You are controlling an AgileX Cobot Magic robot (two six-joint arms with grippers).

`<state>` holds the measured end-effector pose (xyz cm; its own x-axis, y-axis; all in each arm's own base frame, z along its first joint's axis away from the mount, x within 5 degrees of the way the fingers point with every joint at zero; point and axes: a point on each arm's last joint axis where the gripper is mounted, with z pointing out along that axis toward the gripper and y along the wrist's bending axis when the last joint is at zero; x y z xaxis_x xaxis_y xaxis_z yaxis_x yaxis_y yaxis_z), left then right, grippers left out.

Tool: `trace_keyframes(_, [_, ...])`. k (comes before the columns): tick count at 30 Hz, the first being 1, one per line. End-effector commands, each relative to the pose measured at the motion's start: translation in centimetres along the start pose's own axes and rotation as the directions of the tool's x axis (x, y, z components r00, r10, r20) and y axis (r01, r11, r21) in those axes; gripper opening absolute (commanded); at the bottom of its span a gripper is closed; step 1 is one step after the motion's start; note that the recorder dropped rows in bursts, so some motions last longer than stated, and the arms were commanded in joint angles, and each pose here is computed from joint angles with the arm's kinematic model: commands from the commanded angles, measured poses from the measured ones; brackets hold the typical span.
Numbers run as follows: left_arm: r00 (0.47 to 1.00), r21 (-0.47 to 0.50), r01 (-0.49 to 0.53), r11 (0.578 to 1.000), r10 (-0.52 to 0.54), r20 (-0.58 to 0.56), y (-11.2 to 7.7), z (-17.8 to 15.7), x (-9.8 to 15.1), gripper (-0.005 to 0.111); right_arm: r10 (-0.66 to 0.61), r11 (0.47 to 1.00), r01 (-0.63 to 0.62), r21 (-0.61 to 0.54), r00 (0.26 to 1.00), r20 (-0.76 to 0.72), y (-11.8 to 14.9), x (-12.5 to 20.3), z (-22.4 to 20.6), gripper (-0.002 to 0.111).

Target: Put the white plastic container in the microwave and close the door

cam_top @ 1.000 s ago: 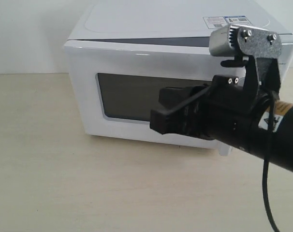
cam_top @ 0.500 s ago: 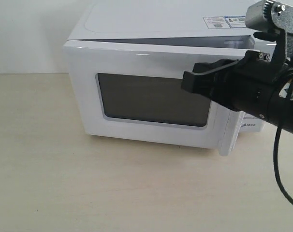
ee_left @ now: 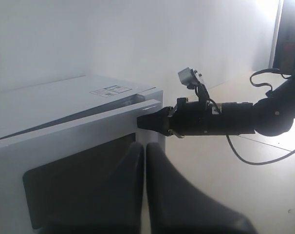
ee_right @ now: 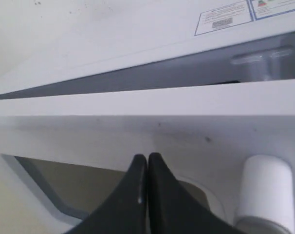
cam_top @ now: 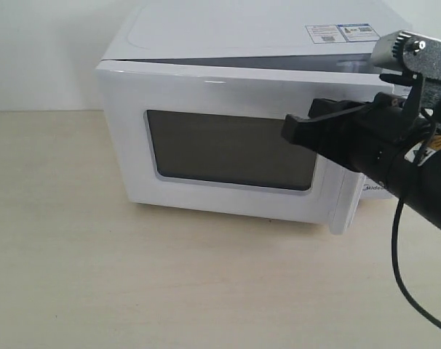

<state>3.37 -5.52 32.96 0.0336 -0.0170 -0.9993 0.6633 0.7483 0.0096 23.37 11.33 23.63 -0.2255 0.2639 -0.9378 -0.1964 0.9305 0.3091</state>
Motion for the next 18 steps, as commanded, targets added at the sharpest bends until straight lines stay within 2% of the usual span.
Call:
trace_keyframes(1, [1.000,-0.005,0.017,1.000,-0.017,0.009,0.0,0.0,0.0,0.004,-0.014,0.999,0.013,0.041,0.999,0.037,-0.5,0.5,0.7,0.000])
trace_keyframes(9, [1.000,-0.005,0.017,1.000,-0.017,0.009,0.0,0.0,0.0,0.004,-0.002,0.993,-0.008,0.119,0.997,0.080,-1.3,1.4,2.1,0.000])
trace_keyframes(18, [1.000,-0.005,0.017,1.000,-0.017,0.009,0.0,0.0,0.0,0.004,-0.018,0.990,0.005,0.144,0.996,0.092,-0.8,1.0,3.9,0.000])
